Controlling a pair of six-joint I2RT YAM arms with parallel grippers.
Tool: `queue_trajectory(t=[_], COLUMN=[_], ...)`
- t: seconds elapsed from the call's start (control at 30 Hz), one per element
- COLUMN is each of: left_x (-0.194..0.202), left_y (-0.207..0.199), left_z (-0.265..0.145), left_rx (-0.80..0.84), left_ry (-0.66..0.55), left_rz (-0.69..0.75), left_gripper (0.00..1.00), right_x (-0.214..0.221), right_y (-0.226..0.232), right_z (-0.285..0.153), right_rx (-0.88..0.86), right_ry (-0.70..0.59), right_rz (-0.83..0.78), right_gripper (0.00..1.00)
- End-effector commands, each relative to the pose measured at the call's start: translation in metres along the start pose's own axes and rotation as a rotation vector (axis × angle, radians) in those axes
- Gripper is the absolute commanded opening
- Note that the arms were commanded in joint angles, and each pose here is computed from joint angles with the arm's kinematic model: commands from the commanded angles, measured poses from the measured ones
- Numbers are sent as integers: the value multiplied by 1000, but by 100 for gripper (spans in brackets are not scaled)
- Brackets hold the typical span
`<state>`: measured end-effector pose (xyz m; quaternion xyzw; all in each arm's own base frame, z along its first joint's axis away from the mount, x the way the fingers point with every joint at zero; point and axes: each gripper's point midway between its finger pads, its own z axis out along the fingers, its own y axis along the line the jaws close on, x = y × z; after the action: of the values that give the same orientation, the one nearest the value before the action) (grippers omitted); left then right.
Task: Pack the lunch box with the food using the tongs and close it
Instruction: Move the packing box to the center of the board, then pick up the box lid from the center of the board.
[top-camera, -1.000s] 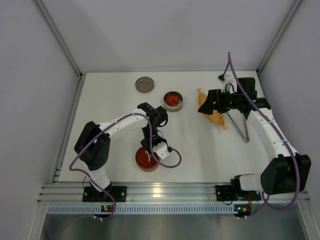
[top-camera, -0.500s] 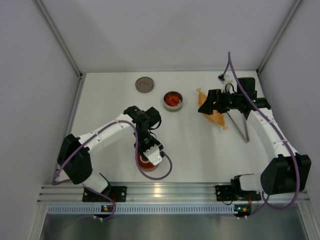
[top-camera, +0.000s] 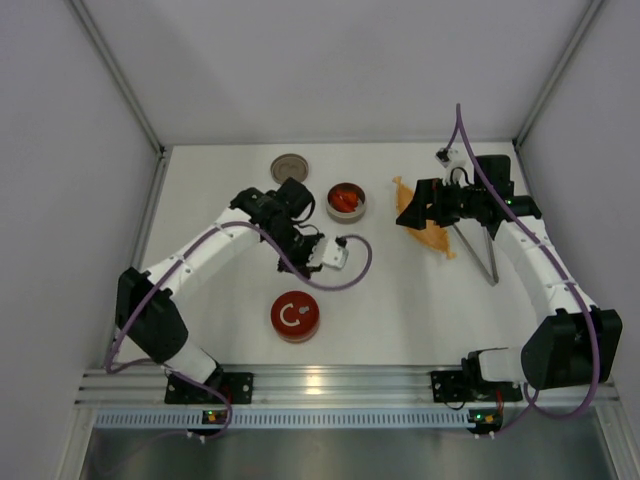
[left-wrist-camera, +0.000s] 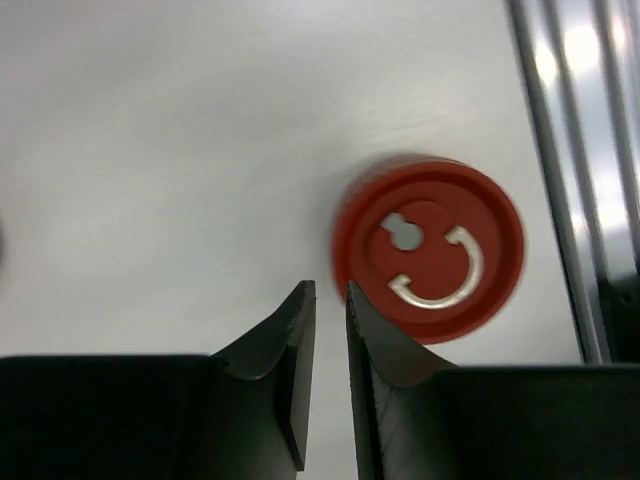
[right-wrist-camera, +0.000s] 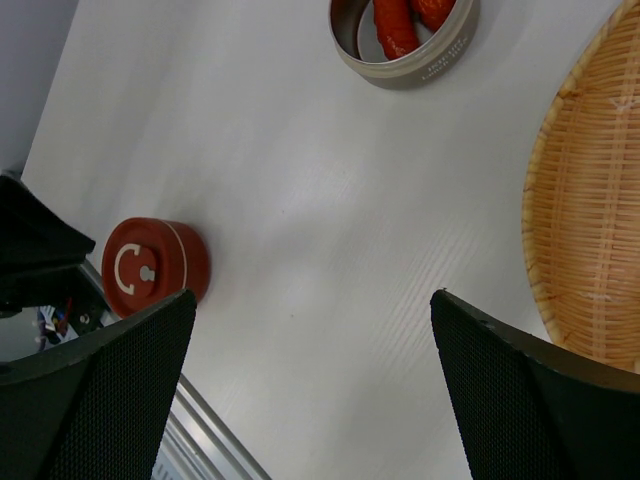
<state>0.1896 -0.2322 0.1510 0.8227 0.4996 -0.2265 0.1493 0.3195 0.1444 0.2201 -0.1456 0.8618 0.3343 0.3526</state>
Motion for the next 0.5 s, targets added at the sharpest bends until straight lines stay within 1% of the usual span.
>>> queue_trajectory(t=[0.0,0.03,0.07,0.1,0.13,0.17,0.2,0.23,0.27,0.3,0.33,0.37,0.4,0.43,0.47], left_x=[-13,3,9,21,36,64,91,115,137,161,172,194,209,216,236], left_y=[80,108,130,147,165,195,215,229,243,256,269,279,286,297,304], left_z=[-31,-51,-61,-73,-85,-100,-119,-134,-128,-142,-161,-150,-154,-172,-161], left_rx=[-271,-366,-404,-461,-524,-632,-785,-883,-922,-1051,-1138,-1155,-1205,-1268,-1302], left_ry=[-180,-227,-291,-324,-348,-408,-372,-372,-380,-355,-408,-396,-397,-433,-429], left_rz=[-397,-492,-653,-736,-821,-973,-1062,-1139,-1261,-1323,-1415,-1482,-1526,-1546,-1624], left_gripper=[23,21,21,22,24,28,32,33,32,32,33,33,33,33,33], right_x=[-14,-14,-14,-15,-15,-15,-16,-16,-17,-19,-19,-20,-20,-20,-20], right_y=[-5,-7,-9,-10,-12,-13,-13,-15,-16,-17,-18,-19,-20,-23,-24], right_z=[-4,-3,-2,-1,0,0,1,2,3,4,6,6,7,9,10], right_rx=[13,21,24,27,33,36,35,38,40,43,44,48,51,57,59], right_ry=[-37,-35,-34,-34,-34,-35,-38,-39,-41,-46,-44,-47,-47,-42,-38], right_rz=[-38,-38,-40,-42,-40,-43,-46,-44,-41,-39,-36,-34,-33,-29,-30], right_gripper=[99,99,99,100,99,100,99,99,99,99,99,100,99,99,99])
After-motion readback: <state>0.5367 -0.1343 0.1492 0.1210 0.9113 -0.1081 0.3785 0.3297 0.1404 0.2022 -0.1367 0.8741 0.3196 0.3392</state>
